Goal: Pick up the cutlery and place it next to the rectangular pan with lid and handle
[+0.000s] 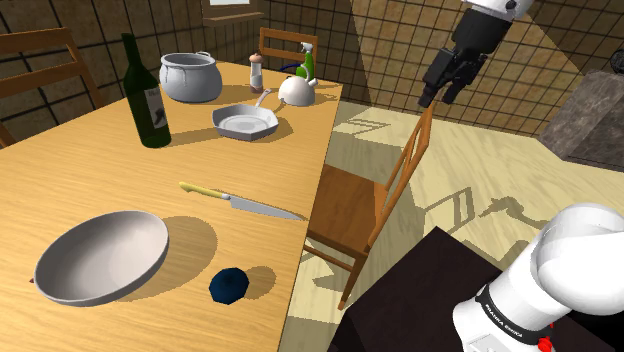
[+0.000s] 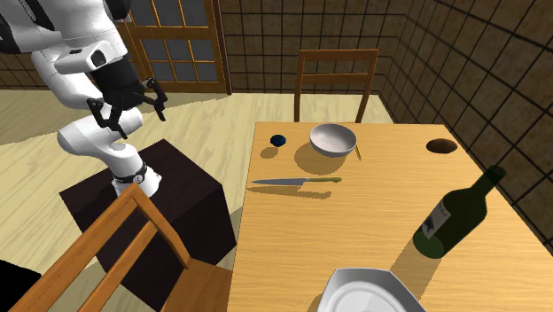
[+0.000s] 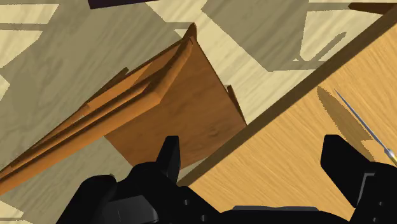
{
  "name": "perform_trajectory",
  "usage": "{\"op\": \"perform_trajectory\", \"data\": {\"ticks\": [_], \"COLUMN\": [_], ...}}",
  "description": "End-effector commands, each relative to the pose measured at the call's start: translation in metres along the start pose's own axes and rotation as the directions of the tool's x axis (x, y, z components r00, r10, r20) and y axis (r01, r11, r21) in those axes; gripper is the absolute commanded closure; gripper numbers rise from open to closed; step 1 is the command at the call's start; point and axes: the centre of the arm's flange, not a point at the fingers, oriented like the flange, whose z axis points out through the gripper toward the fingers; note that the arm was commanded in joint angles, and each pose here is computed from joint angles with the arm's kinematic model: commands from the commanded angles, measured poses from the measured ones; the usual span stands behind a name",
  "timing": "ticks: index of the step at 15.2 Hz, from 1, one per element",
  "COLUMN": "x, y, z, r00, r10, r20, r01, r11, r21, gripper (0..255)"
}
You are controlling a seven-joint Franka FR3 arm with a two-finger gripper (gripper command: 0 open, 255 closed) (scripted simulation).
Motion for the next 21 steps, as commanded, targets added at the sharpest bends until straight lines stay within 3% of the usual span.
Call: {"op": "perform_trajectory", "data": {"ticks": [1,11,21], "x": [0.0,0.08,0.14], "y": [0.0,-0.073,-0.161], "z": [0.0,0.08,0.163], "r00": [1.0,0.979,0.917], "r10": [0.0,-0.201,-0.393], "r20": [0.0,0.032,0.062], "r01": [0.0,0.201,0.393], "r11": [1.0,0.98,0.919], "r21": [0.0,0.008,0.023], "gripper": [0,0,0]}}
